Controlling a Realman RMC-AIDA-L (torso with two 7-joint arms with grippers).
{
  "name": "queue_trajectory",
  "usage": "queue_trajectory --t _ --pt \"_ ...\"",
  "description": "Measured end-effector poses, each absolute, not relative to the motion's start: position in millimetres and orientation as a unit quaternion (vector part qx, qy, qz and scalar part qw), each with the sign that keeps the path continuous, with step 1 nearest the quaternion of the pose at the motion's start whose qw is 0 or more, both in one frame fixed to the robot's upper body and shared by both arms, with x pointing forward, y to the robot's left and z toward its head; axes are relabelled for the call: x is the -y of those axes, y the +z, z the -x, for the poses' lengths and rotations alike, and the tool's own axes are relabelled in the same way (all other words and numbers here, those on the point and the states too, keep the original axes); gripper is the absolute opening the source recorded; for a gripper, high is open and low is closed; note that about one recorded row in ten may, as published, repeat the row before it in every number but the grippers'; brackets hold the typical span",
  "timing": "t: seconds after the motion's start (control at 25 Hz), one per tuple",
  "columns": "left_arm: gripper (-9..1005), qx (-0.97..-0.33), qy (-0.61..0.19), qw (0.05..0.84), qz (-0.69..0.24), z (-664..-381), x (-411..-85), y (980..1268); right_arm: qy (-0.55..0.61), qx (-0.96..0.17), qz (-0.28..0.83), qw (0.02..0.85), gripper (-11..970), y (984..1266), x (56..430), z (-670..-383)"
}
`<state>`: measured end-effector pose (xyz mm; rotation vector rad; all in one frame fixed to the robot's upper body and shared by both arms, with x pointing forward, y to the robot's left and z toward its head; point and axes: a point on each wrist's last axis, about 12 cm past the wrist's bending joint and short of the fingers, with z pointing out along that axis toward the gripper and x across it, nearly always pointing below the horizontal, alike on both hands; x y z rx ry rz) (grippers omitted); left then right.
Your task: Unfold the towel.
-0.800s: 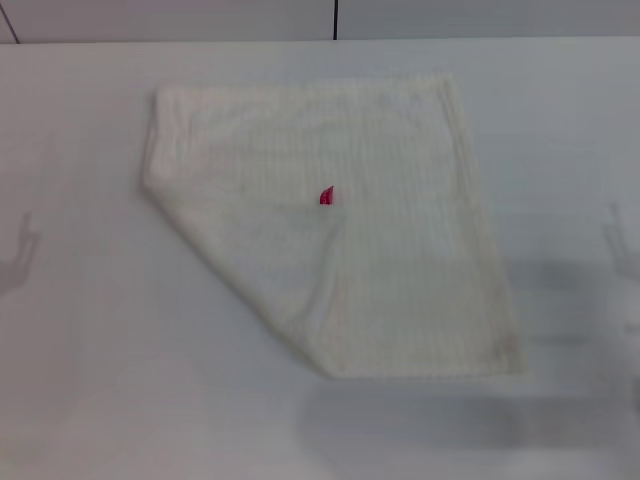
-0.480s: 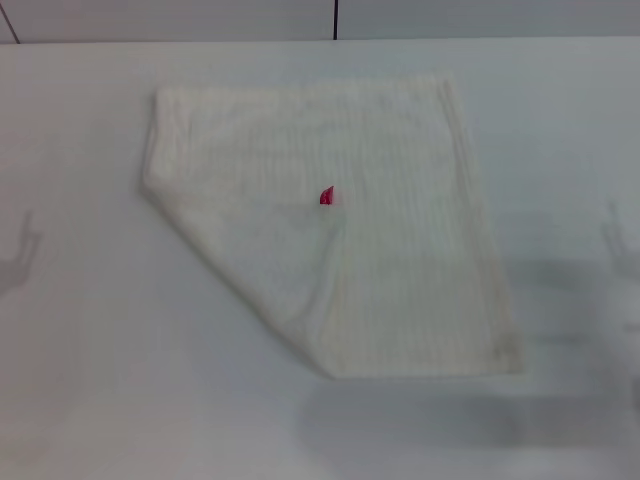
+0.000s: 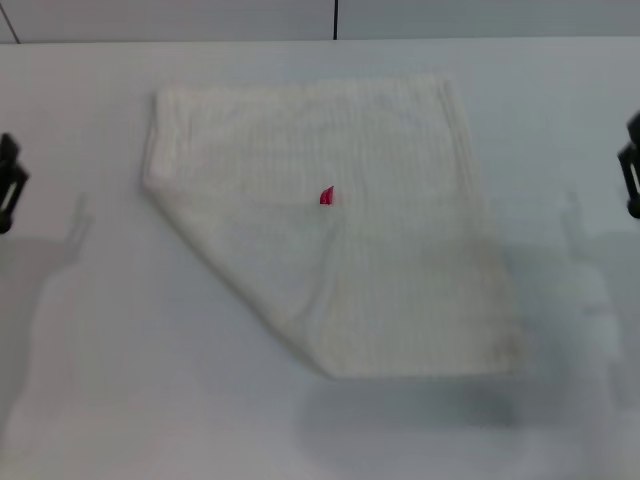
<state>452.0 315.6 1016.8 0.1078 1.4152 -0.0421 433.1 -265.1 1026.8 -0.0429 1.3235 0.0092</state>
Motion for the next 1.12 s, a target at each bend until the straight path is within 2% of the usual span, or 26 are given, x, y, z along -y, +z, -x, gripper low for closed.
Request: queue_trajectory --t 0.04,0.12,0.2,0.24,0.28,0.48,0.6,0.8,1.12 --pt "797 -0.65 -0.019 0.758 -0.049 -452 -316 1017 0.016 -0.618 0.02 0.786 675 1029 263 -436" --pt "795 -0.656 -0.051 0.75 -0.071 -472 -302 1028 0.047 -0.634 0.023 0.772 671 1036 259 -445" --pt "792 -0.656 -0.051 0.75 -0.071 -472 -302 1028 0.074 -0.654 0.026 0.753 668 1045 254 -457" --pt "791 -0.673 -0.067 0.729 -0.111 -490 -289 1043 0.083 -0.667 0.027 0.74 666 1048 251 -464" --pt "789 -0.676 -0.069 0.723 -0.123 -494 -284 1049 0.087 -0.682 0.03 0.726 664 1051 249 -472" --pt "781 -0.695 -0.077 0.695 -0.168 -512 -268 1077 0.099 -0.75 0.042 0.653 470 1078 245 -513" --pt "776 -0.72 -0.103 0.656 -0.202 -523 -258 1098 0.106 -0.792 0.047 0.6 231 1102 248 -540" --pt "768 -0.738 -0.116 0.621 -0.237 -530 -245 1113 0.114 -0.845 0.069 0.517 19 1134 252 -580" --pt "755 -0.788 -0.066 0.539 -0.291 -540 -216 1128 0.138 -0.89 0.094 0.425 -2 1150 247 -621"
